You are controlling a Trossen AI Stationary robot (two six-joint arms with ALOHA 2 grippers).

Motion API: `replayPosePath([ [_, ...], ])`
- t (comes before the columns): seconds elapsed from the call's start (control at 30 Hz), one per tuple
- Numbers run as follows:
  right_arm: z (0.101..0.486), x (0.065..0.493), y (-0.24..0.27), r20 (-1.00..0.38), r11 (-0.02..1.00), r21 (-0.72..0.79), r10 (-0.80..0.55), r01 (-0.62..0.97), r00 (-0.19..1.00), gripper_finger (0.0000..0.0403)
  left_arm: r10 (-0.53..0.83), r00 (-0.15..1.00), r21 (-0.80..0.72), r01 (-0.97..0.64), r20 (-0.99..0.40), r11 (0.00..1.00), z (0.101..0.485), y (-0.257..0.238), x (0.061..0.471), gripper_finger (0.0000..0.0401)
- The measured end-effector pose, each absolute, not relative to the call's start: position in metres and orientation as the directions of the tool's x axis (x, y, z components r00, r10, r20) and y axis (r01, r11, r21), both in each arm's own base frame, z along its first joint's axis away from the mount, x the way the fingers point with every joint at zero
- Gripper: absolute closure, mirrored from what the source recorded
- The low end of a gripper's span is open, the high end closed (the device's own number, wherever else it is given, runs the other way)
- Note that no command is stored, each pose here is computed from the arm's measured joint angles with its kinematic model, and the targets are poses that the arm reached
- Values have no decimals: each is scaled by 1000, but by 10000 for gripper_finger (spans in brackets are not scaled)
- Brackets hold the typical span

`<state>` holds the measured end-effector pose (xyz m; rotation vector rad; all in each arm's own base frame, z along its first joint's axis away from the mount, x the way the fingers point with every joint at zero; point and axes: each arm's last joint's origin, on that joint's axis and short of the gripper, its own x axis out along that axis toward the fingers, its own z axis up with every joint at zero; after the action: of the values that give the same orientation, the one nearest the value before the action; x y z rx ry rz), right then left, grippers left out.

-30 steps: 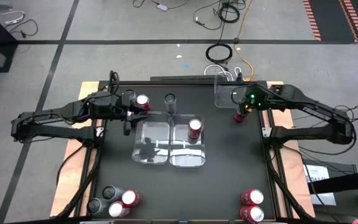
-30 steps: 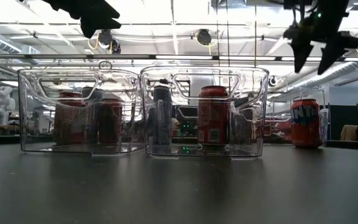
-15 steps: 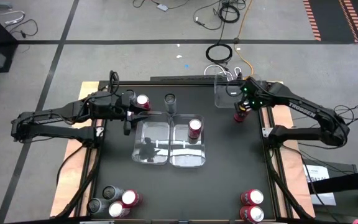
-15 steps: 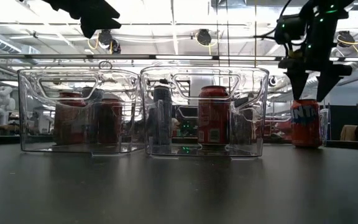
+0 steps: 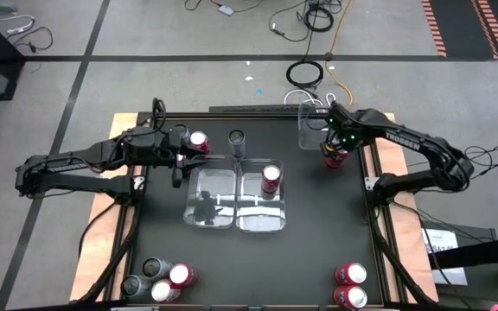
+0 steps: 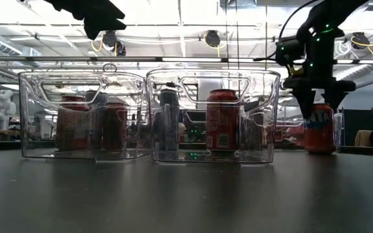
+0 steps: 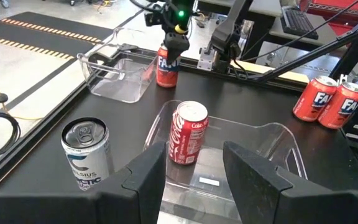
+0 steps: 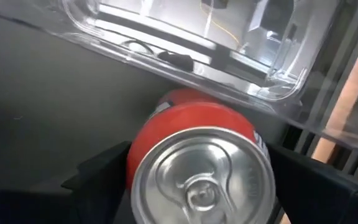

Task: Sort soda cans
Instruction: Move the red soda can to the bottom right of the table

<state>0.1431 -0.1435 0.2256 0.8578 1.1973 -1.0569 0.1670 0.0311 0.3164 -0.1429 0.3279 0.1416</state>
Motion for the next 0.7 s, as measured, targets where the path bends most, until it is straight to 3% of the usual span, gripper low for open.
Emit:
replayPosePath([
  [0.2, 225, 142, -142, -988, 289, -24, -155, 957, 22, 119, 115, 937, -129, -166, -330, 978, 316, 31, 167, 232],
  [0.37, 233, 134, -129, -992, 290, -17, -126, 957, 20, 120, 115, 937, -141, -169, -330, 975, 316, 31, 167, 232],
  [0.7, 266, 117, -71, -975, 259, 97, -171, 961, 144, 120, 115, 937, -140, -169, -330, 976, 316, 31, 167, 232],
])
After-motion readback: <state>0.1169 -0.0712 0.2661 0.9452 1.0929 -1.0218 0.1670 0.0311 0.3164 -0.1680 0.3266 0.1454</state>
